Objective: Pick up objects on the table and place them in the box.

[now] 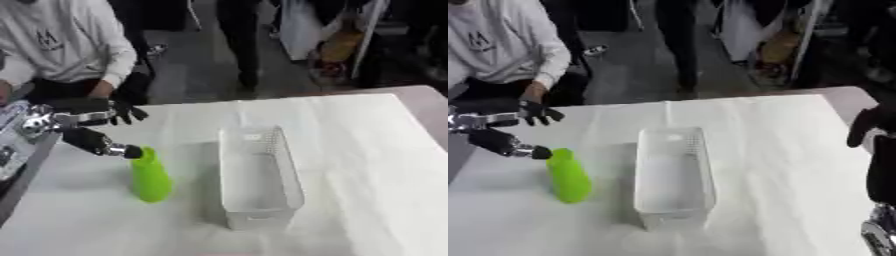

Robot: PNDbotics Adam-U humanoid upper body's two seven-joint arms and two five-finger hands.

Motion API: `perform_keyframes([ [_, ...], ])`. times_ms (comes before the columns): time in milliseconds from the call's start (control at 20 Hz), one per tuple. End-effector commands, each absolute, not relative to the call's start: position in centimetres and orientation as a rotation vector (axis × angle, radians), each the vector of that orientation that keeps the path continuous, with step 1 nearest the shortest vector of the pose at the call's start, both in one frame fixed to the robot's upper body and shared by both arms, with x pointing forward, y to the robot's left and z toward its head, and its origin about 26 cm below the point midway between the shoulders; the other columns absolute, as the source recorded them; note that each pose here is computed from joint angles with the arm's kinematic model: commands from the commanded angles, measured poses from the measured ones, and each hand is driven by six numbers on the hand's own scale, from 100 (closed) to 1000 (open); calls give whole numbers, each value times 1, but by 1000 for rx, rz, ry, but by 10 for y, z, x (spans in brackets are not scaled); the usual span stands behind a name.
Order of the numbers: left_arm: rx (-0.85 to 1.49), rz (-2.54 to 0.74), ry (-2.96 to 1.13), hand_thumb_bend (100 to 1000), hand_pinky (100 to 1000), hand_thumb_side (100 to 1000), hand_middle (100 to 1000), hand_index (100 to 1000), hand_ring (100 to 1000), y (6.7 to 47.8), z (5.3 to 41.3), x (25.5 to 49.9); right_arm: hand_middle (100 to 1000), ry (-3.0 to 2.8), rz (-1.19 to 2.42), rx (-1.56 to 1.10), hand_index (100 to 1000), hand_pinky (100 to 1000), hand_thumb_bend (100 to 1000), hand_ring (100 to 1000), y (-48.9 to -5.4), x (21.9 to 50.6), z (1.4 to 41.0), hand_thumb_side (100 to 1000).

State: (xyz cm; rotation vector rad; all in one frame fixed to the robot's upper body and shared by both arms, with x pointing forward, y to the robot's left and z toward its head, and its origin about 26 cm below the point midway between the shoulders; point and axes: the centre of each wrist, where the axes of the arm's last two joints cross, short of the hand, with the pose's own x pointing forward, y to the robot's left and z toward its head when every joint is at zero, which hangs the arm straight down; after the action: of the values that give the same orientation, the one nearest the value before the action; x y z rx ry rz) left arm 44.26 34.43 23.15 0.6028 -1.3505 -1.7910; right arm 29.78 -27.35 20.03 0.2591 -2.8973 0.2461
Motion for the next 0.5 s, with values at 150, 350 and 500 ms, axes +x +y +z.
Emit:
perform_keyframes([
  [150,604,-1813,-1303,712,762,846,916,1000,807,350,249,442,537,-2911,277,267,582,261,100,451,-274,296,208,413],
  [350,575,-1820,-1280,724,765,844,916,1000,809,351,251,442,538,-2909,280,269,583,261,100,451,-274,296,208,414],
  [500,563,-1829,-1268,732,767,836,917,1000,810,349,251,442,538,-2906,285,273,583,260,100,451,-273,296,207,415],
])
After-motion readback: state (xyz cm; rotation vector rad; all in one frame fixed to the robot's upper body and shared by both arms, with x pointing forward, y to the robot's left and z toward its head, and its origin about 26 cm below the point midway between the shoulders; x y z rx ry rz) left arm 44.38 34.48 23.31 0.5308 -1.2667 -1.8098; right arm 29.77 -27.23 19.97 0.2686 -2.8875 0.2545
